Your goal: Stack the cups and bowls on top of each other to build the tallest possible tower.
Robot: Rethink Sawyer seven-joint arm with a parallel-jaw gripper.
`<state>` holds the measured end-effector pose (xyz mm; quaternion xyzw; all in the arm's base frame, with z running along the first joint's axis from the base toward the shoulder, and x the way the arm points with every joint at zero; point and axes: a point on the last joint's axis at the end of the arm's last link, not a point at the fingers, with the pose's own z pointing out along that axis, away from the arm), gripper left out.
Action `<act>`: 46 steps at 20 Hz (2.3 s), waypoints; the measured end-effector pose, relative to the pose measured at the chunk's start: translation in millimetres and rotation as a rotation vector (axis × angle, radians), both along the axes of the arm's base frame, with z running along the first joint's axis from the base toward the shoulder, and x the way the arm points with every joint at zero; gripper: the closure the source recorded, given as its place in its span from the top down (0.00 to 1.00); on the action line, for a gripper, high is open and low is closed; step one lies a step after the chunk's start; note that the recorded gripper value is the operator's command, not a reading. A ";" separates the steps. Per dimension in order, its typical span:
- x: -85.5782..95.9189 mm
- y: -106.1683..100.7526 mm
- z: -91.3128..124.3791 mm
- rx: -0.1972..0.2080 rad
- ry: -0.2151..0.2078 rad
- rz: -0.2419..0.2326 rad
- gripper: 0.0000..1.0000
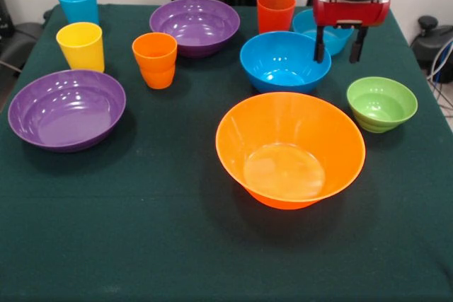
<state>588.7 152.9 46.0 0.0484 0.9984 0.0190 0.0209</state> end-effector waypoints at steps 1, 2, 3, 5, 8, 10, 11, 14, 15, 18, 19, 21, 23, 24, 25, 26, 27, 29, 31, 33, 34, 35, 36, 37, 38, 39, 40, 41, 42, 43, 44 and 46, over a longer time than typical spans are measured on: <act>-1.3 -0.8 -0.7 0.001 0.002 -0.002 1.00; -2.5 -1.8 -1.4 0.003 0.005 -0.004 1.00; -3.7 -2.9 -2.2 0.005 0.007 -0.007 1.00; -4.8 -6.8 -3.4 0.010 0.013 -0.015 1.00; -3.7 -10.1 -3.3 0.011 0.013 -0.022 1.00; -3.2 -11.9 -3.4 0.012 0.013 -0.025 1.00; -3.1 -12.1 -3.4 0.012 0.013 -0.025 1.00; -3.2 -12.0 -3.4 0.012 0.013 -0.025 1.00; -3.2 -12.0 -3.4 0.012 0.013 -0.025 1.00; -3.3 -11.8 -3.4 0.012 0.013 -0.025 1.00; -3.2 -11.9 -3.4 0.012 0.013 -0.025 1.00; -3.3 -11.7 -3.4 0.012 0.013 -0.024 1.00; -3.4 -11.2 -3.4 0.012 0.013 -0.024 1.00; -3.5 -11.0 -3.4 0.012 0.013 -0.023 1.00; -3.6 -10.3 -3.4 0.012 0.013 -0.022 1.00; -3.8 -9.6 -3.4 0.012 0.013 -0.021 1.00; -3.8 -9.2 -3.4 0.012 0.013 -0.020 1.00; -4.2 -8.0 -3.4 0.012 0.013 -0.018 1.00; -4.5 -7.6 -4.1 0.012 0.014 -0.018 1.00; -5.7 -7.7 -6.2 0.012 0.018 -0.018 1.00; -6.5 -7.6 -7.6 0.012 0.021 -0.018 1.00; -7.3 -7.4 -9.0 0.013 0.024 -0.018 1.00; -8.4 -7.4 -10.7 0.013 0.028 -0.018 1.00; -8.4 -7.4 -10.9 0.013 0.028 -0.018 1.00; -8.8 -7.3 -11.4 0.013 0.029 -0.018 1.00; -8.7 -7.3 -11.5 0.013 0.029 -0.018 1.00; -8.7 -7.3 -11.5 0.013 0.029 -0.018 1.00; -8.6 -7.3 -11.4 0.013 0.029 -0.018 1.00; -8.6 -7.3 -11.5 0.014 0.029 -0.018 1.00; -8.5 -7.3 -11.5 0.014 0.029 -0.018 1.00; -8.4 -7.8 -11.5 0.014 0.029 -0.019 1.00; -8.2 -8.3 -11.5 0.014 0.029 -0.020 1.00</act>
